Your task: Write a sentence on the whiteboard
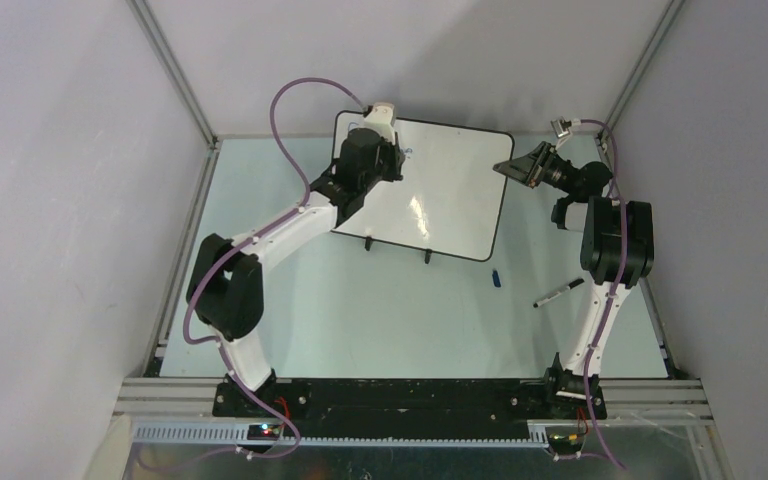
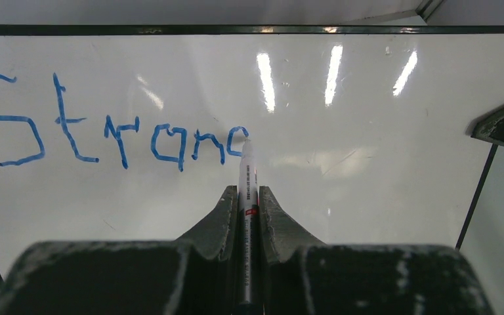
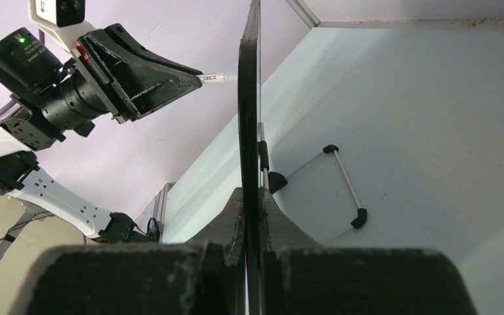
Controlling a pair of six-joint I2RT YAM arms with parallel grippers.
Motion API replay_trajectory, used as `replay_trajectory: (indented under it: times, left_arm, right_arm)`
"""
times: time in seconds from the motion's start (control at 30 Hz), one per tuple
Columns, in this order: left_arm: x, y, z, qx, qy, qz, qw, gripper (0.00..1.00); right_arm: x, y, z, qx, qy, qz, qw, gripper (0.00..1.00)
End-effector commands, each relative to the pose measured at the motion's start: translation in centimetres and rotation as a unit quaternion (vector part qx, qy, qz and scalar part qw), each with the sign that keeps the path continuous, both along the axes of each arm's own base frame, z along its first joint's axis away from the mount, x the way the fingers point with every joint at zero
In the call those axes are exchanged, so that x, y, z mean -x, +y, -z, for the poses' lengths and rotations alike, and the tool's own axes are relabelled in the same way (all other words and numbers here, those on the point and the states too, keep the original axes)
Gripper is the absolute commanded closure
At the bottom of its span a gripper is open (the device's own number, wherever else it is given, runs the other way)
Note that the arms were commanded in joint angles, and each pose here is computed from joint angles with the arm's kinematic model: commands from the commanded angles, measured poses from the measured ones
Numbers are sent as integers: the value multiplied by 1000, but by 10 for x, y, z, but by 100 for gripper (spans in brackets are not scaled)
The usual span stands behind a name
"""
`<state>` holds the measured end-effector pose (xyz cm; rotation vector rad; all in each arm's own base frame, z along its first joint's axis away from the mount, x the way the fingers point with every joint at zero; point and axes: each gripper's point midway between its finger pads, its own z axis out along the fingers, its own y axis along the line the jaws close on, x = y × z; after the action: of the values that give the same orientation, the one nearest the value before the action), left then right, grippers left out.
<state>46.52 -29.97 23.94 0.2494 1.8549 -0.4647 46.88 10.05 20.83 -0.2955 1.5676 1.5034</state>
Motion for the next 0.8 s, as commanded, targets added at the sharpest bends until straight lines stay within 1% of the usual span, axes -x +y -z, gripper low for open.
replay_trajectory:
  times: [0.0,0.53,0.77]
  left_arm:
    - [-5,-5,-31,11,-35,0,999,100]
    - [-10,-9,-26,6,-28,3,1000,100]
    - [-7,-6,-23,4,-23,1,1000,100]
  right_arm:
    - [10,-1,-38,5,-47,0,999,100]
    - [10,-1,-38,4,-47,-1,999,100]
    - [10,-1,-38,4,-47,0,999,100]
